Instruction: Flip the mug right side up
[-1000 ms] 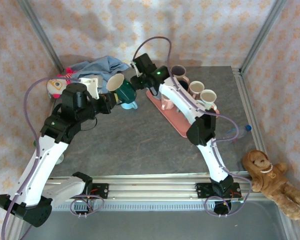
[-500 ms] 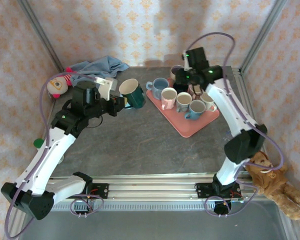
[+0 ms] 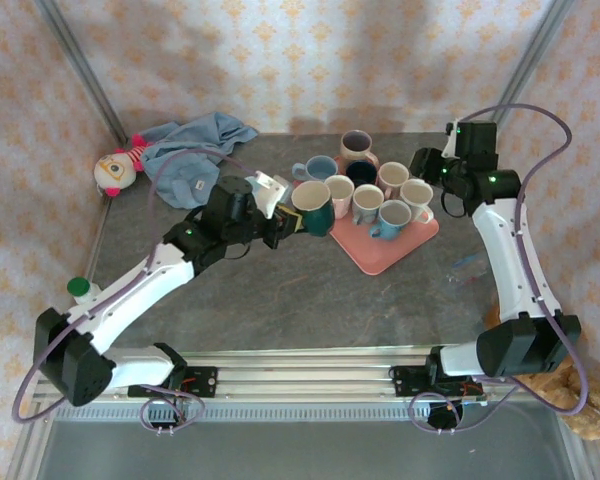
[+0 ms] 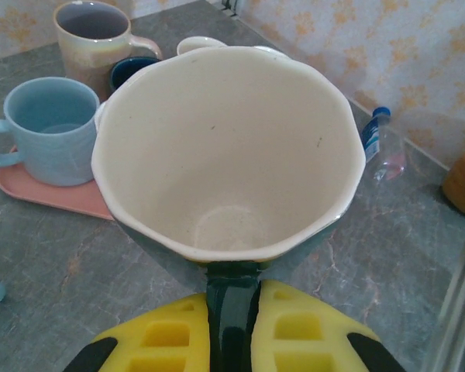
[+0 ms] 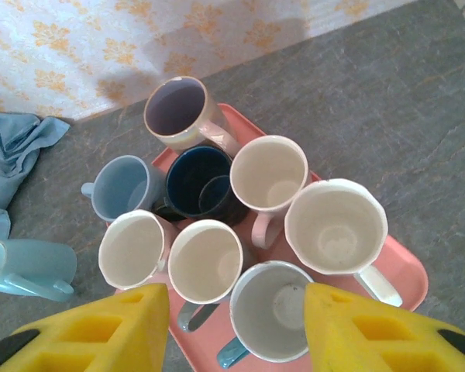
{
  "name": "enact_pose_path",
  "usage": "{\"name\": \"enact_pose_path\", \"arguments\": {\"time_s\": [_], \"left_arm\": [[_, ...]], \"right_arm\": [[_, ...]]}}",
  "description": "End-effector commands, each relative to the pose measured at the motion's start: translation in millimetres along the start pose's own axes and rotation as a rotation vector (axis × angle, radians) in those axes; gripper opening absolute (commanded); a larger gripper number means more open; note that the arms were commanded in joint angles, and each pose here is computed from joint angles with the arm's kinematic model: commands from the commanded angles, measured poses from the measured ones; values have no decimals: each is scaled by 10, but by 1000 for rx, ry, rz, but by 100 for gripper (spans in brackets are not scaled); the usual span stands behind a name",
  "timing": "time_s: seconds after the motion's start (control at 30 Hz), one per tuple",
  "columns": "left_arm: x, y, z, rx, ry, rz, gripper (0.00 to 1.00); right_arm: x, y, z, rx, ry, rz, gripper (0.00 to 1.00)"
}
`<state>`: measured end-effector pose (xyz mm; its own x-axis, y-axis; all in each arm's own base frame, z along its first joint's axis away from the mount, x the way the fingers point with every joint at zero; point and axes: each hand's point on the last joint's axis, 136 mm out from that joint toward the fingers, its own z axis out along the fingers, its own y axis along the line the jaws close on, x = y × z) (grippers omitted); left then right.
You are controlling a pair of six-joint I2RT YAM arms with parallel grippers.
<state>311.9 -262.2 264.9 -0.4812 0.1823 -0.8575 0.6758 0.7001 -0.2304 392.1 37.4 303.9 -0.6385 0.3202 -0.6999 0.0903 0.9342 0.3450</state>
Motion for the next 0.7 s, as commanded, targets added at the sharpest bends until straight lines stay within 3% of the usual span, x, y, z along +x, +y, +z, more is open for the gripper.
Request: {"name": "enact_pose_path", "arguments": {"time_s": [0.0,0.4,0.67], "left_arm": [[-509,-172,11,14,-199,123,0],[-132,-213,609,-19,-166,194,0],[-40,-52,957,-87,-157,188,0]], "right_arm": [[-41,-12,-28,-38,-27,61,49],[162,-205,56,-19,-2,121,53],[109,-44,87,-103,26,176,53]]}}
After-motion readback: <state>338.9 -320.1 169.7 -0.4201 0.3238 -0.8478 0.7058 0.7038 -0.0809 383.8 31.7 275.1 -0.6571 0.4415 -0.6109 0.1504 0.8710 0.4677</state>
